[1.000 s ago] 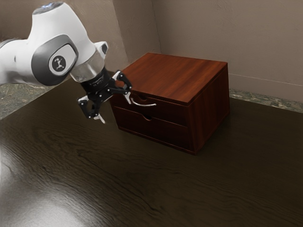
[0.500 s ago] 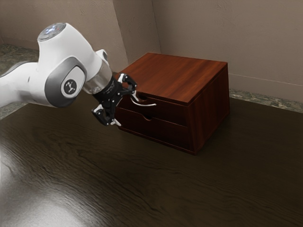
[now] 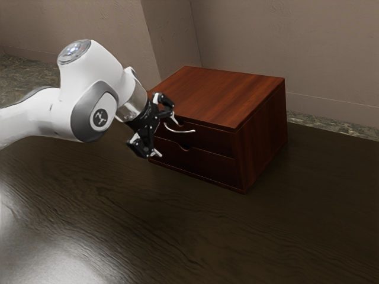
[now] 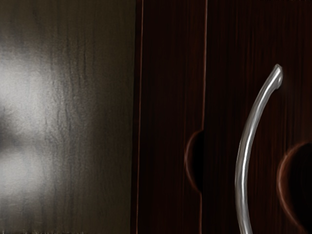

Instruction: Pull the drawer handle with one arm to open the drawer

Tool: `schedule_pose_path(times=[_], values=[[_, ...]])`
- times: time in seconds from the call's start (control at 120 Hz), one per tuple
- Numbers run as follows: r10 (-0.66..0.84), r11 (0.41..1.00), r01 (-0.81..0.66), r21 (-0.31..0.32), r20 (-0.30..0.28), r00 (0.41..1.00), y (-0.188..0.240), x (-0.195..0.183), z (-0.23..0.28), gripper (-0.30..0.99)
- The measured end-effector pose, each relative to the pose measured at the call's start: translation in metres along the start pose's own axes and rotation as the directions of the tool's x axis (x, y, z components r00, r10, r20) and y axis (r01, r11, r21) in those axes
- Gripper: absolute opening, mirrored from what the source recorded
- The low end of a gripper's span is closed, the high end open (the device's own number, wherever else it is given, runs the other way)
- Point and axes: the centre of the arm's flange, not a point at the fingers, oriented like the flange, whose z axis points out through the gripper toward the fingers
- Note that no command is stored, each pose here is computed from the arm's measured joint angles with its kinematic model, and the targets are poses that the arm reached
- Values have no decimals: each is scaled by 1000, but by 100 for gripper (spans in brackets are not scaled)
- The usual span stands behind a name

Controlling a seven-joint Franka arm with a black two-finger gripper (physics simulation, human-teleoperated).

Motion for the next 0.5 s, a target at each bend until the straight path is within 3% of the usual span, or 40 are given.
schedule_pose_path(times=[0.5], values=[[-65,998,65,1,-7,998,1,5,14,69]])
